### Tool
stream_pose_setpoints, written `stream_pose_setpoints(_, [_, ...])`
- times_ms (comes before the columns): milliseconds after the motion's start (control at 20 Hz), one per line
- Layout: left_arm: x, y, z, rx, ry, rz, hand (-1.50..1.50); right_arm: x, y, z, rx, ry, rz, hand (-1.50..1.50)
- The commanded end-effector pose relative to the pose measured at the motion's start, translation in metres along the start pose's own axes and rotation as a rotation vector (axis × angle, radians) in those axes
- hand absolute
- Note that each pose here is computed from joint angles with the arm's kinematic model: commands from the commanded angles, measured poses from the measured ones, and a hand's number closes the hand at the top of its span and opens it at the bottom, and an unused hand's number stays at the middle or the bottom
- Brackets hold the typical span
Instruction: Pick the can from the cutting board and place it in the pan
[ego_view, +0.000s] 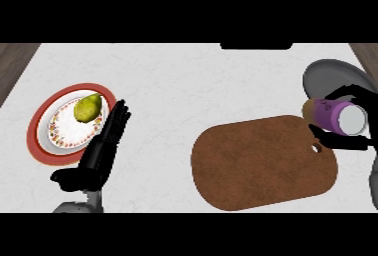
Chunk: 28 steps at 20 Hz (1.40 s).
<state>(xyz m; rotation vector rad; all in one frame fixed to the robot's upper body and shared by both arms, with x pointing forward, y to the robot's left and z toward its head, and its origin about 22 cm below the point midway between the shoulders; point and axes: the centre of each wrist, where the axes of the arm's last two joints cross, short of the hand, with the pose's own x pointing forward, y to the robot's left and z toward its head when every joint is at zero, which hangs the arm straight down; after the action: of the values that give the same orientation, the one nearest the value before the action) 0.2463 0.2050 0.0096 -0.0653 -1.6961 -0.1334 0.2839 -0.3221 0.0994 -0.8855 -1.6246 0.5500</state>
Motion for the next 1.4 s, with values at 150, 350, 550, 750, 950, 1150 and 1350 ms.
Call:
stream_pose_setpoints(150, [-0.006, 0.004, -0.01, -0.002, -0.004, 0.003, 0.0, -0.066, 0.007, -0.034, -0.113, 0.043, 0.04, 1.5])
stream_pose_setpoints(350, [0.009, -0.028, -0.001, -0.032, -0.004, 0.002, 0.0, -0.089, -0.006, -0.052, -0.232, 0.03, 0.169, 1.5])
stream_pose_setpoints(550, [0.012, -0.016, -0.015, -0.033, -0.019, 0.003, 0.0, -0.095, -0.016, -0.077, -0.373, 0.07, 0.077, 1.5])
stream_pose_setpoints(750, [-0.003, -0.003, -0.006, -0.035, -0.016, 0.016, 0.0, -0.12, -0.019, -0.076, -0.398, 0.064, 0.069, 1.5])
stream_pose_setpoints(950, [0.002, -0.02, -0.006, -0.058, -0.023, -0.012, 0.0, -0.123, -0.039, -0.087, -0.424, 0.061, 0.068, 1.5])
stream_pose_setpoints(1150, [0.003, -0.014, -0.009, -0.075, -0.04, 0.004, 0.0, -0.138, -0.038, -0.077, -0.246, 0.201, 0.071, 1.5])
stream_pose_setpoints(1350, [0.014, -0.027, -0.012, -0.105, -0.063, 0.012, 0.0, -0.144, -0.04, -0.073, 0.025, 0.28, 0.188, -1.5])
